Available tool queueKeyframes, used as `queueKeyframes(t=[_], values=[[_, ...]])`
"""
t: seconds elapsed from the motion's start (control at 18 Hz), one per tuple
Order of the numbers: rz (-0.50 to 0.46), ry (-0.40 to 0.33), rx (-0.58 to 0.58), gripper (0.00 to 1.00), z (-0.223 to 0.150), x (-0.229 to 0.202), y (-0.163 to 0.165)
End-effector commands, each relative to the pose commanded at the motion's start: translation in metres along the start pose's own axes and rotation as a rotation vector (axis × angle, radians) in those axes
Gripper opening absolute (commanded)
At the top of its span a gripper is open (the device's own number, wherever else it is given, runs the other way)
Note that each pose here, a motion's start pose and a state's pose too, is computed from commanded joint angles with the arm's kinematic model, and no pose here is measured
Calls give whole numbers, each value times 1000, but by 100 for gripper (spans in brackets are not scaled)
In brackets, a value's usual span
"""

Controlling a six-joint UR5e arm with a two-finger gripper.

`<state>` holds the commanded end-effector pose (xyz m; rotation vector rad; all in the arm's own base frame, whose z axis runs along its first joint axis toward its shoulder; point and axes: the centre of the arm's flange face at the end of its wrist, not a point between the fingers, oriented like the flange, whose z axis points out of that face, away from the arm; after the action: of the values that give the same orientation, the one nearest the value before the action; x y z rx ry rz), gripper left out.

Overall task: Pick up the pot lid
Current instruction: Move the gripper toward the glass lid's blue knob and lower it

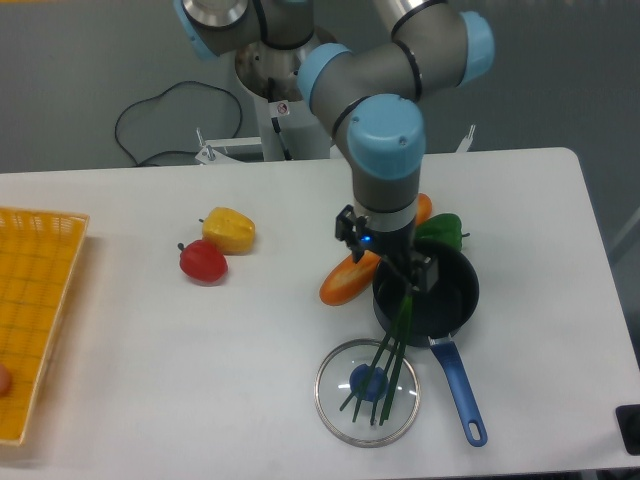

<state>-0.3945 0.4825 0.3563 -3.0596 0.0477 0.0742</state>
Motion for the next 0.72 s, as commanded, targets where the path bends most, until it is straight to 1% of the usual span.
queueKeyframes(t=[0.06,0.17,0.28,0.33,0.39,0.44,0.5,0.56,0.61,0.72], values=[[-17,6,12,100,2,6,-5],[-23,0,31,100,9,11,-8],[-66,12,23,100,23,12,-13],[-80,12,24,100,24,15,-18],[-92,4,33,100,19,13,-21],[-109,8,67,100,13,7,-27],[-133,24,102,100,15,1,-36],[-165,20,121,100,20,-6,-45],[-194,2,140,100,20,-12,-51],[-204,-22,168,100,12,-19,-65]])
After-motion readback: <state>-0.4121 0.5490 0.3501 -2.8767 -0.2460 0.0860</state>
